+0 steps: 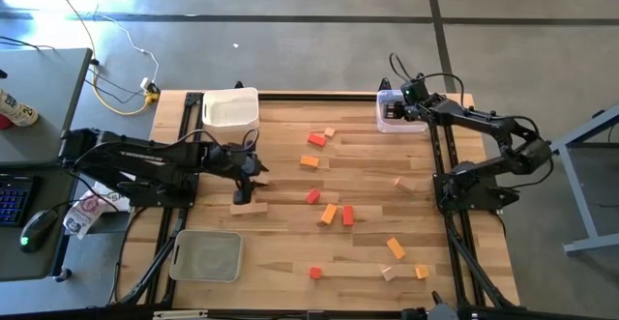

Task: Sort & place blocks by color
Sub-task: Put the orange block into the transparent bin, then put the brown block into the gray bin

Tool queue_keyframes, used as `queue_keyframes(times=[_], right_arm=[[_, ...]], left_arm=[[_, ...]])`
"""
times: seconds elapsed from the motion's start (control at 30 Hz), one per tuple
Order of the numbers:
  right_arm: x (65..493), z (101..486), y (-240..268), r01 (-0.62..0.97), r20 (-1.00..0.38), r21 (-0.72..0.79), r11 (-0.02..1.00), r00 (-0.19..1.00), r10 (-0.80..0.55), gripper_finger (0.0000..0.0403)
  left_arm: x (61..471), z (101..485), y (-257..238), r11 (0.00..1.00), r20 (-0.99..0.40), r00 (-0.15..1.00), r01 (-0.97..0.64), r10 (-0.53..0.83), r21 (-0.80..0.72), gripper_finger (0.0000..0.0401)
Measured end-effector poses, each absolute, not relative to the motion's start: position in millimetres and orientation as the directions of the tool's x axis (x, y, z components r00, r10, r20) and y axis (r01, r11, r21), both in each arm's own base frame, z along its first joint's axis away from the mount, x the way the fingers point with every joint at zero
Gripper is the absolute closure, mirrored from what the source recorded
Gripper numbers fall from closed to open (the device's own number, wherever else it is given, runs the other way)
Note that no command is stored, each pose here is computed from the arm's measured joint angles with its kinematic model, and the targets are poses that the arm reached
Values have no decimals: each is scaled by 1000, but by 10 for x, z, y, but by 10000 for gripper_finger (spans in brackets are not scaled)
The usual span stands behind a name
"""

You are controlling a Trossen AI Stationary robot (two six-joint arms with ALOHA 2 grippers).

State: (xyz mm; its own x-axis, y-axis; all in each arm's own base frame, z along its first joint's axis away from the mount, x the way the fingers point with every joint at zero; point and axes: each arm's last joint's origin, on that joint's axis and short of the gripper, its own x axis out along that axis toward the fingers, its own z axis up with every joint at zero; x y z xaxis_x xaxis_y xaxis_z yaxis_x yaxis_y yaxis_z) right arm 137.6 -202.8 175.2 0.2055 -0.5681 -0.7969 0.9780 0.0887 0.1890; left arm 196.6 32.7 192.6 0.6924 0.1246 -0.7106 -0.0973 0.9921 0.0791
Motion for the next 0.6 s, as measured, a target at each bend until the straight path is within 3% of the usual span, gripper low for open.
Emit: queue_keyframes(times=[0.23,0.6], right_arm=[[1377,1760,-2026,975,-796,199,94,217,-565,207],[1347,2017,-1936,941,-723,304,150,331,-606,203]], left_arm=[[1966,1864,326,994,-759,643,-48,106,98,199],[2072,2038,401,987,-842,530,51,100,149,199]])
